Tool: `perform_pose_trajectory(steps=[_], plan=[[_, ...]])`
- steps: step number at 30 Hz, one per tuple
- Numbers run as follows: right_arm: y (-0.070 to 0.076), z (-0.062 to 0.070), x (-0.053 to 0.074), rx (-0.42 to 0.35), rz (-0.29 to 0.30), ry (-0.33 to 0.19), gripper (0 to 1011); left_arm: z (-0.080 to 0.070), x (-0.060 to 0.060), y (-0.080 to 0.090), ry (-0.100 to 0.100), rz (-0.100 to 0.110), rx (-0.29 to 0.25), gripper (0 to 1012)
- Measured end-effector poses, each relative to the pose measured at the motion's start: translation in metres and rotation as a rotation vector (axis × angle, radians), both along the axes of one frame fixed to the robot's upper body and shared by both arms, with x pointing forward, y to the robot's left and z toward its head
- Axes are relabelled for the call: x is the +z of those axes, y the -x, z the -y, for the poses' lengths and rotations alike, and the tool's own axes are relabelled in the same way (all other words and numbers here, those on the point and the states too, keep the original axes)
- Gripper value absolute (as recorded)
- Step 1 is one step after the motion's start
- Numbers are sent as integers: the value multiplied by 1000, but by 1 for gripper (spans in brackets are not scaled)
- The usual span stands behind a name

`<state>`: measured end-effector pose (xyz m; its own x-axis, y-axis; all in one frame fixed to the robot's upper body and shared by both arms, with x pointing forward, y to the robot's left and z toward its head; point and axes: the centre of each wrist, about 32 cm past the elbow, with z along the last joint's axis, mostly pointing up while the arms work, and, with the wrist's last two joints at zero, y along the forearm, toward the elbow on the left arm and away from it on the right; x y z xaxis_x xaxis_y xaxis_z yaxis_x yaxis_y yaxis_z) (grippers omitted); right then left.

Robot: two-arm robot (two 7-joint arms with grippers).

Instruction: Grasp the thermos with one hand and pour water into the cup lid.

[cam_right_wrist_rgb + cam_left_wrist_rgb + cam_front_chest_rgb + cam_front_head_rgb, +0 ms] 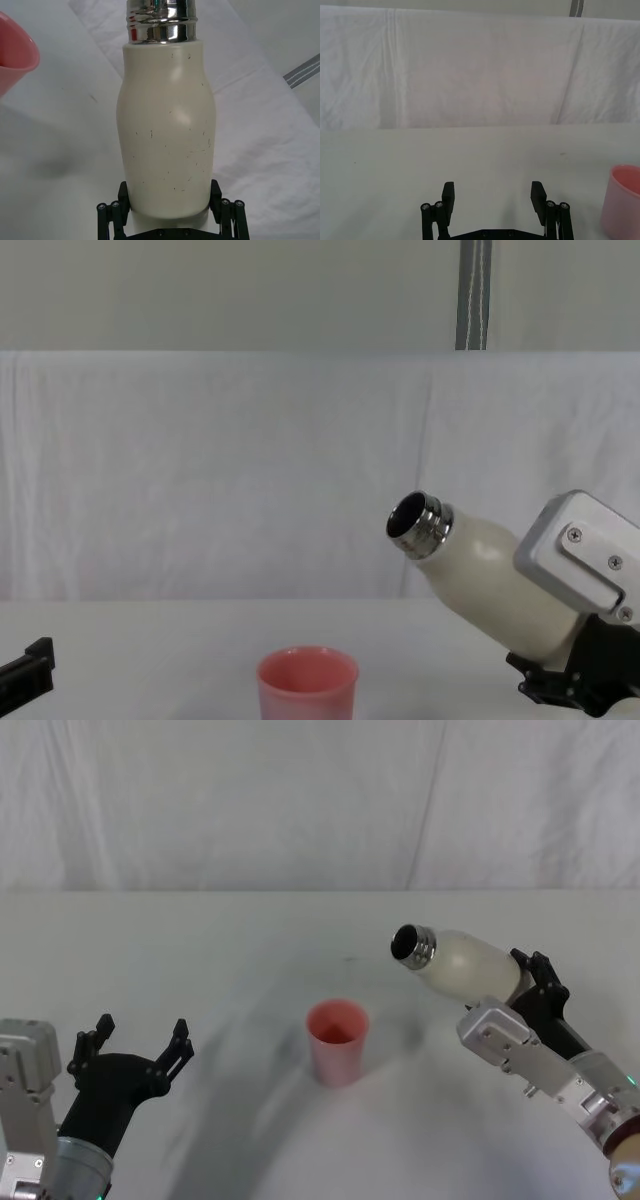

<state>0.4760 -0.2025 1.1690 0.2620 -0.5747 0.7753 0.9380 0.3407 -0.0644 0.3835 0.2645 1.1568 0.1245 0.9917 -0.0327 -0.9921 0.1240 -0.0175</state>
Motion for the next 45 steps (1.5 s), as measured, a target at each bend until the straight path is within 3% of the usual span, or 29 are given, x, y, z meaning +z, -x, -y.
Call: perform_pose_trajectory(steps=[13,37,45], plan=[[0,0,0,-3,24,53,957,0,0,0,0,0,0,1001],[0,-3,2,4,73,207,957,0,0,0,0,0,0,1001],[0,-4,2,3,90,231,957,0,0,0,0,0,0,1001]])
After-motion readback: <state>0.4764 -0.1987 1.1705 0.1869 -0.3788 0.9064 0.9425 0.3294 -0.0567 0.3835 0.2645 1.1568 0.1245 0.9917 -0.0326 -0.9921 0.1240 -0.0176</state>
